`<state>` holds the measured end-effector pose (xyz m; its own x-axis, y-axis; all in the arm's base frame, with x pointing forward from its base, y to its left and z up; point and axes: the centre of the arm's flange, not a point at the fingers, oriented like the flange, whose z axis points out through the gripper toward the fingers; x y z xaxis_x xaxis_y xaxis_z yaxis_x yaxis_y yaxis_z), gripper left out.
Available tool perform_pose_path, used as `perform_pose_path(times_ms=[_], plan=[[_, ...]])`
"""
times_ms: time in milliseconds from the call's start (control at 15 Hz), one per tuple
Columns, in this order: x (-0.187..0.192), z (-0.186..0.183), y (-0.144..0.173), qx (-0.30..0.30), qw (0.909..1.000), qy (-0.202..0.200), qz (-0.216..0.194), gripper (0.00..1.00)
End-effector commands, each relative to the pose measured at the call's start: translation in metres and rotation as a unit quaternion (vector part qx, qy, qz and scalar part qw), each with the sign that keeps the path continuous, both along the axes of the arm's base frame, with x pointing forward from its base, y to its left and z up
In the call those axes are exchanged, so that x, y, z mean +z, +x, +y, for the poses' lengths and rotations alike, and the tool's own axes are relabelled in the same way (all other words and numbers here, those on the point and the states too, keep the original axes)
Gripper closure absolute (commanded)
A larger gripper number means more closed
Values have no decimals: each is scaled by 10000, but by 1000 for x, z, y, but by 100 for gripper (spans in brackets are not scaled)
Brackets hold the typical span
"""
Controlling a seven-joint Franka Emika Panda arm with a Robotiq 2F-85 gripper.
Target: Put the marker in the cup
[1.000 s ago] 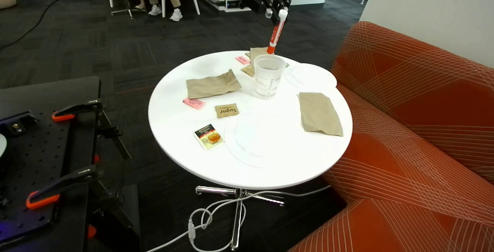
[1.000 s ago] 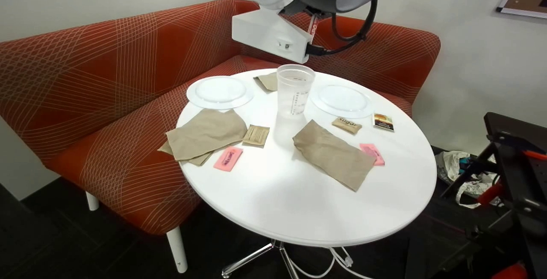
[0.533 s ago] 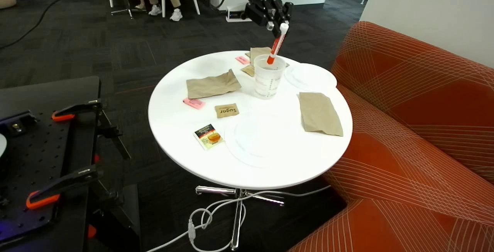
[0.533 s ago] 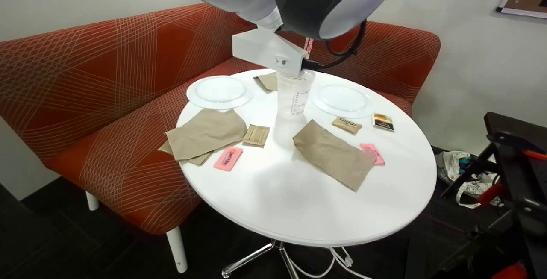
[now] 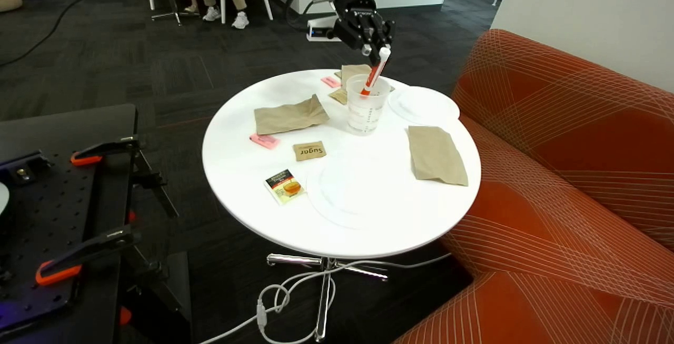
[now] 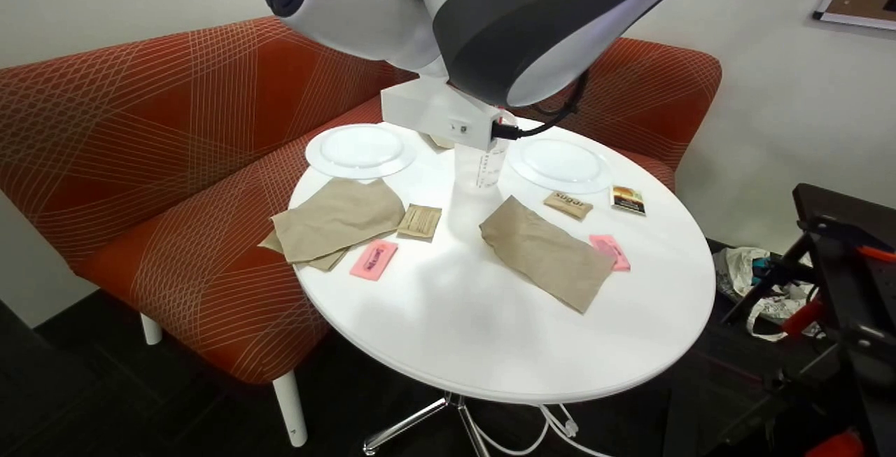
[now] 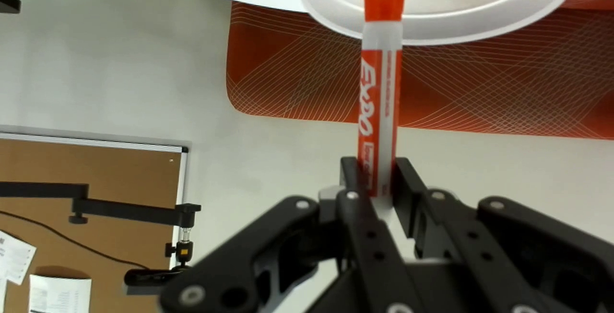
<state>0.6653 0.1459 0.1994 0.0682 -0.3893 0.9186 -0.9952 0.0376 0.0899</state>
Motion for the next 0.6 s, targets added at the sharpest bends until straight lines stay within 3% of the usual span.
perform_pose_path(times_ms=[0,400,467,533], plan=[[-10,2,12,12,9999,40,162,95],[-28,7,11,126,9996,14,249,95],[-29,9,10,147,9996,48,228,54],[-29,10,10,135,9997,38,179,53]])
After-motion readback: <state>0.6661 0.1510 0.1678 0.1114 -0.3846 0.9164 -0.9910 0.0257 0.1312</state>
